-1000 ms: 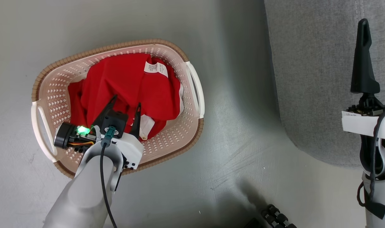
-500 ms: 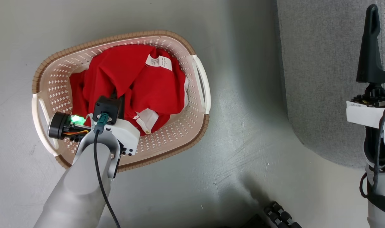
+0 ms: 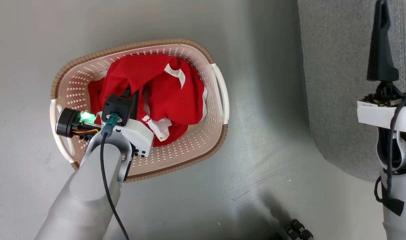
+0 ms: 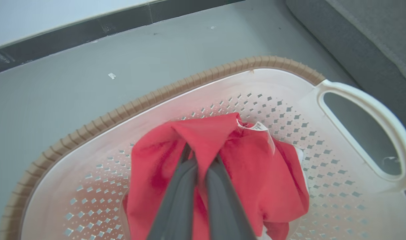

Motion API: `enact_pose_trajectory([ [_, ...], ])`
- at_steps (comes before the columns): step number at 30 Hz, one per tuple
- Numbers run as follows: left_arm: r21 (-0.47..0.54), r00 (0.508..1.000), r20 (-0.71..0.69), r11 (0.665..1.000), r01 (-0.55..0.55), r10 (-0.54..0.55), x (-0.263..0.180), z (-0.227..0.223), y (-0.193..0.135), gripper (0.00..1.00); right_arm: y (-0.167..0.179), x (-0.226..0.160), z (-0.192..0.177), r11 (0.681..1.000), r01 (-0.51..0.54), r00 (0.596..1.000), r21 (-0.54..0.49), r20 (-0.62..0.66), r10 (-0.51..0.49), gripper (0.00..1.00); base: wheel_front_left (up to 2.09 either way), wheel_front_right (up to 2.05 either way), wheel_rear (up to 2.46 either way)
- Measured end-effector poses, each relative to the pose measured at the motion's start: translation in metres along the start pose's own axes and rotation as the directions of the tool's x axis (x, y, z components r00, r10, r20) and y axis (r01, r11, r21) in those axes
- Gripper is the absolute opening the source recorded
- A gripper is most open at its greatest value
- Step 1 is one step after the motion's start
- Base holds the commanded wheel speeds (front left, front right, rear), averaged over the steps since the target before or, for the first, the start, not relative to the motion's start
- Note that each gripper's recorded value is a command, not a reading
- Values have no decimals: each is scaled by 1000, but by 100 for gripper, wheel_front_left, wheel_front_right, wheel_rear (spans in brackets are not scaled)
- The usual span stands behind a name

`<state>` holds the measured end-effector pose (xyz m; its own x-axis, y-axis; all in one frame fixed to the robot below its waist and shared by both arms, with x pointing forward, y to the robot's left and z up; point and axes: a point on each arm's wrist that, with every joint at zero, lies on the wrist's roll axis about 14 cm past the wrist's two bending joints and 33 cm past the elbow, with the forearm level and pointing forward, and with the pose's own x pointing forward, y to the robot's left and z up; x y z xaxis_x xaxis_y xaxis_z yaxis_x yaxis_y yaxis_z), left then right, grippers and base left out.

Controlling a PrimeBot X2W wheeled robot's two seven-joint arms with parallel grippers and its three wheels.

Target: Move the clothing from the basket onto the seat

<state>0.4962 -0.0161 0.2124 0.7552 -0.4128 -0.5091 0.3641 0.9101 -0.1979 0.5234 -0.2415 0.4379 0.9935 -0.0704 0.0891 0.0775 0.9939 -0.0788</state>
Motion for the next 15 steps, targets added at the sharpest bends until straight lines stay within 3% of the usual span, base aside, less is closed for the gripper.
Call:
enact_pose_trajectory([
  [15, 13, 962, 272, 1000, -12, 8, -24, 102, 2, 0, 38, 13, 33, 994, -102, 992, 45, 84, 98, 100, 0, 0, 0],
])
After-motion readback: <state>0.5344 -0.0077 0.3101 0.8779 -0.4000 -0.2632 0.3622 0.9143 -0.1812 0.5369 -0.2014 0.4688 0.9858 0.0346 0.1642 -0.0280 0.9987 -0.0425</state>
